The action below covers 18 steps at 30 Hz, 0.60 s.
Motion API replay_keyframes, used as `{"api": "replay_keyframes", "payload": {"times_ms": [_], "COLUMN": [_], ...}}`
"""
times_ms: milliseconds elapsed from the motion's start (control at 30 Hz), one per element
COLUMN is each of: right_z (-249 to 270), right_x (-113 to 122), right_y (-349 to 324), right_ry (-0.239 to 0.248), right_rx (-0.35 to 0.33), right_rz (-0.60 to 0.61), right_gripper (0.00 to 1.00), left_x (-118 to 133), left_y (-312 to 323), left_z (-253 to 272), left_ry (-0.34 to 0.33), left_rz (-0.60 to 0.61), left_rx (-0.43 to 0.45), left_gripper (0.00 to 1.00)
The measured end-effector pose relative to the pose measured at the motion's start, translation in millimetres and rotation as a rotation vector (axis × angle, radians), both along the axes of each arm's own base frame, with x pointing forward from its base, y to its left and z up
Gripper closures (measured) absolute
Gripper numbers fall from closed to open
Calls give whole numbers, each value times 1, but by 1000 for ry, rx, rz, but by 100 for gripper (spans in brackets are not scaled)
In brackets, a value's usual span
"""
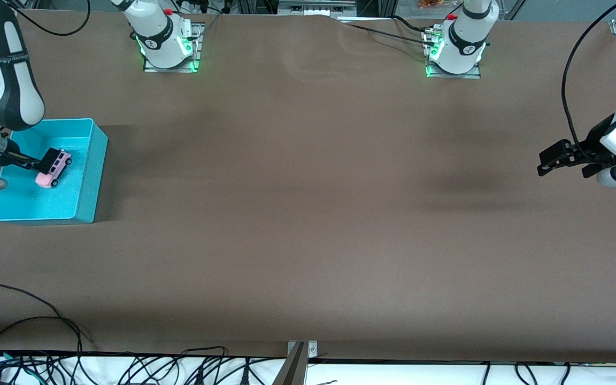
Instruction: Wind and store pink jeep toy
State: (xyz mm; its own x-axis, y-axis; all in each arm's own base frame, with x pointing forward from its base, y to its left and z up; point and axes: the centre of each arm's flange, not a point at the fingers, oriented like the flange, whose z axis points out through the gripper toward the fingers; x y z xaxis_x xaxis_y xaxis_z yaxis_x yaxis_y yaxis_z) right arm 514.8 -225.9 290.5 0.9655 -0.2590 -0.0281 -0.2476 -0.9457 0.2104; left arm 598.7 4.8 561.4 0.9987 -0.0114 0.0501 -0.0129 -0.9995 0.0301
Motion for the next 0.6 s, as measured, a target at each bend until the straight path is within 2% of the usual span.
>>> {"api": "replay_keyframes", "payload": {"times_ms": [200,300,600], "right_z": [-13,-11,39], "right_x": [-19,-22,-7], "right_y": [12,14,35], "right_ry": [33,27,-96], "right_rx": [25,27,10], "right_rz": [5,5,58], "right_gripper": [0,0,0], "left_x": [0,0,0], "left_y": [0,0,0], "left_z": [0,0,0], "left_ry": [0,0,0], "left_rz": [0,0,0], "left_rx": [0,0,0], "left_gripper": [0,0,0]}}
